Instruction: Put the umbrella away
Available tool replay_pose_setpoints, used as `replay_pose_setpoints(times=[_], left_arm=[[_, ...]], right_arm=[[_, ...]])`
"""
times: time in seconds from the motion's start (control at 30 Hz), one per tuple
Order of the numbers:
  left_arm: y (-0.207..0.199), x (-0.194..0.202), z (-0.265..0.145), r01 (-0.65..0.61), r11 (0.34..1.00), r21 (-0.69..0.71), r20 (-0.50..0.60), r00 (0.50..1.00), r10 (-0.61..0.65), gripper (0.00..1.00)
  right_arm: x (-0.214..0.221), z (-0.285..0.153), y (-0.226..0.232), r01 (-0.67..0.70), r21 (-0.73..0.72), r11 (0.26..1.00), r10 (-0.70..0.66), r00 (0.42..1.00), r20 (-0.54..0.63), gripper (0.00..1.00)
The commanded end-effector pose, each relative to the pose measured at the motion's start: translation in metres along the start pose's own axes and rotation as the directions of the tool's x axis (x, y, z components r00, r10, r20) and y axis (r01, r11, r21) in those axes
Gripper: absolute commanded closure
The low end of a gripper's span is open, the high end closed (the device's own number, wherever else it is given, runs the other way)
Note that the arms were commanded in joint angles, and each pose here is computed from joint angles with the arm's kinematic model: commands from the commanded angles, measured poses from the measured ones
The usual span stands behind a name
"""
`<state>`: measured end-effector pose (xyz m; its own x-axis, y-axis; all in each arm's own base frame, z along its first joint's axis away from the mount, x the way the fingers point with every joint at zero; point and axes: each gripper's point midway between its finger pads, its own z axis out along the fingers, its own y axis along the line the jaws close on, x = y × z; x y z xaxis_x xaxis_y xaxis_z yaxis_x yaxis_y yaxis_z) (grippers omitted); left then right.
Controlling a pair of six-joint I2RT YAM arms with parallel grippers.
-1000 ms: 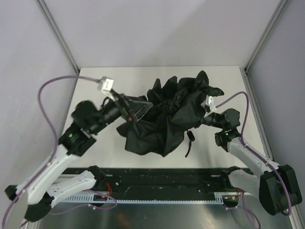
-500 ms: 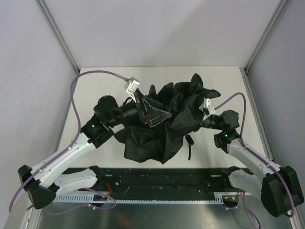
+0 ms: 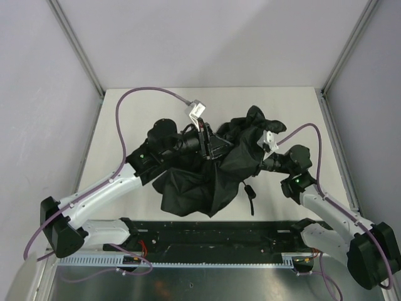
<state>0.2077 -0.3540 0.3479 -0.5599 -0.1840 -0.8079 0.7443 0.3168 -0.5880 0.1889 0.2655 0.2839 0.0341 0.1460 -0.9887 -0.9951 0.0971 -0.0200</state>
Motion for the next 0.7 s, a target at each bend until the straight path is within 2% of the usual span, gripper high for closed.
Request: replay_pose_setpoints(times=[0.0, 0.03, 0.07, 0.1, 0.23, 0.3, 0.4, 0.47, 0.57, 0.63, 0.67], left_arm=[[-0.006, -0.024, -0.002, -0.027, 1.000, -0.013, 0.061, 0.998, 0.028, 0.73], [-0.006, -0.025, -0.004, -0.029, 0.999, -0.016, 0.069, 0.997, 0.030, 0.85], [-0.006, -0.027, -0.007, -0.029, 0.999, -0.021, 0.077, 0.997, 0.030, 0.92], [-0.005, -0.028, -0.010, -0.029, 0.999, -0.023, 0.083, 0.996, 0.031, 0.96], [-0.001, -0.035, -0.028, -0.014, 0.999, -0.043, 0.124, 0.992, 0.019, 1.00], [0.004, -0.043, -0.040, -0.003, 0.997, -0.071, 0.168, 0.986, 0.015, 1.00], [0.010, -0.060, -0.059, -0.015, 0.990, -0.144, 0.260, 0.964, 0.052, 1.00], [0.019, -0.074, -0.075, -0.003, 0.974, -0.227, 0.333, 0.940, 0.081, 1.00], [0.046, -0.098, -0.106, 0.079, 0.914, -0.398, 0.473, 0.872, 0.130, 1.00], [0.062, -0.109, -0.125, 0.134, 0.863, -0.486, 0.540, 0.823, 0.177, 1.00], [0.068, -0.114, -0.132, 0.152, 0.839, -0.522, 0.560, 0.803, 0.204, 1.00]], right_arm=[[-0.030, 0.004, 0.009, 0.128, -0.006, 0.992, -0.127, 0.990, 0.056, 1.00], [-0.029, 0.004, 0.007, 0.114, 0.013, 0.993, -0.115, 0.992, 0.048, 1.00], [-0.027, 0.003, 0.004, 0.094, 0.041, 0.995, -0.096, 0.995, 0.041, 0.95], [-0.025, 0.002, 0.001, 0.069, 0.077, 0.995, -0.071, 0.997, 0.033, 0.86], [-0.005, -0.009, -0.020, -0.039, 0.284, 0.958, 0.049, 0.998, -0.026, 0.41], [0.012, -0.024, -0.033, -0.083, 0.425, 0.901, 0.124, 0.990, -0.070, 0.28], [0.028, -0.050, -0.048, -0.168, 0.609, 0.776, 0.253, 0.966, -0.056, 0.20], [0.035, -0.061, -0.048, -0.251, 0.673, 0.696, 0.343, 0.939, -0.005, 0.17], [0.044, -0.068, -0.038, -0.410, 0.706, 0.577, 0.488, 0.867, 0.105, 0.16], [0.037, -0.060, -0.029, -0.537, 0.666, 0.519, 0.555, 0.804, 0.216, 0.17], [0.030, -0.050, -0.020, -0.598, 0.612, 0.518, 0.580, 0.771, 0.263, 0.17]])
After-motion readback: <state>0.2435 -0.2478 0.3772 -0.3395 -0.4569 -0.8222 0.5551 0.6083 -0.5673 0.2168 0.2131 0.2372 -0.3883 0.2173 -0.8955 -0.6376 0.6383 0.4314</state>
